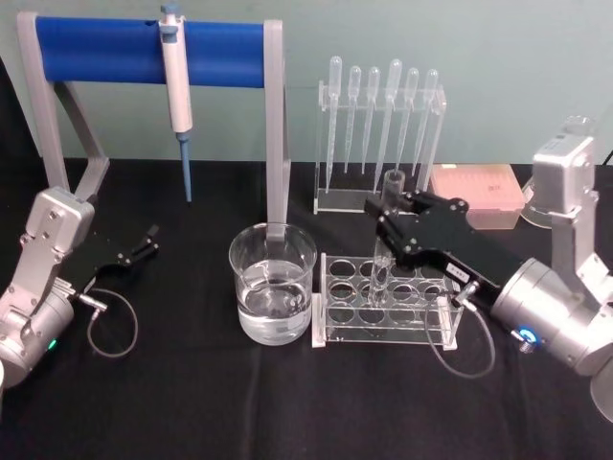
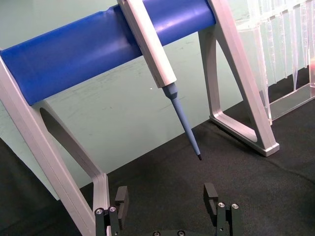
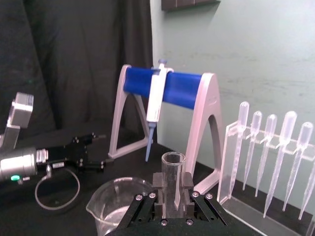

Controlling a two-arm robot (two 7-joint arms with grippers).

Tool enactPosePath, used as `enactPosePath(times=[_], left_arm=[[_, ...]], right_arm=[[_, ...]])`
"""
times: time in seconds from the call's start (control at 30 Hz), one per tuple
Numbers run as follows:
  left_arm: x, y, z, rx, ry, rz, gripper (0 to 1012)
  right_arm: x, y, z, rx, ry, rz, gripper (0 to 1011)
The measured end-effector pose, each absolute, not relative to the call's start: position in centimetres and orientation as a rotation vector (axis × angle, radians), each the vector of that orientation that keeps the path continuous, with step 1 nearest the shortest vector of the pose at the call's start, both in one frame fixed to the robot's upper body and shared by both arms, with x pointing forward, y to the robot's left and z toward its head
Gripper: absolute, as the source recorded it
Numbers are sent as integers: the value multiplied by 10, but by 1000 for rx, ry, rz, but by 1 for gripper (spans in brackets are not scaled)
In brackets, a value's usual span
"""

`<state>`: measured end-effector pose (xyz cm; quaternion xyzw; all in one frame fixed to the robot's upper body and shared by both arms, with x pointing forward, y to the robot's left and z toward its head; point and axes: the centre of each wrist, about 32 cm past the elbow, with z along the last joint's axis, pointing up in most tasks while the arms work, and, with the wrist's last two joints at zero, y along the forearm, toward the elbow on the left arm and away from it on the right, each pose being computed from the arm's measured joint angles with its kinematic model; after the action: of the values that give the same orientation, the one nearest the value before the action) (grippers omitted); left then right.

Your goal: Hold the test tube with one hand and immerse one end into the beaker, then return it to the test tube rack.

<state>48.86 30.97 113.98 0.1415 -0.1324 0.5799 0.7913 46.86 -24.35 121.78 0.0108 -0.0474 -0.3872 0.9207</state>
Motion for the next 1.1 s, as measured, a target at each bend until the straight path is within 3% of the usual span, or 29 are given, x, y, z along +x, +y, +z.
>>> enactPosePath(times=[0.7,0.9,1.1], left_arm=[[489,310,1140,304,-285,1248,1000],[489,310,1140,305,-285,1248,1000],[489,310,1140,304,-285,1248,1000]], right_arm=[[484,-232,1197,-126,-143,-745,231],[483,-233,1196,-127,-134,-750,371],[462,-243,1191,-142,-89,-779,595]])
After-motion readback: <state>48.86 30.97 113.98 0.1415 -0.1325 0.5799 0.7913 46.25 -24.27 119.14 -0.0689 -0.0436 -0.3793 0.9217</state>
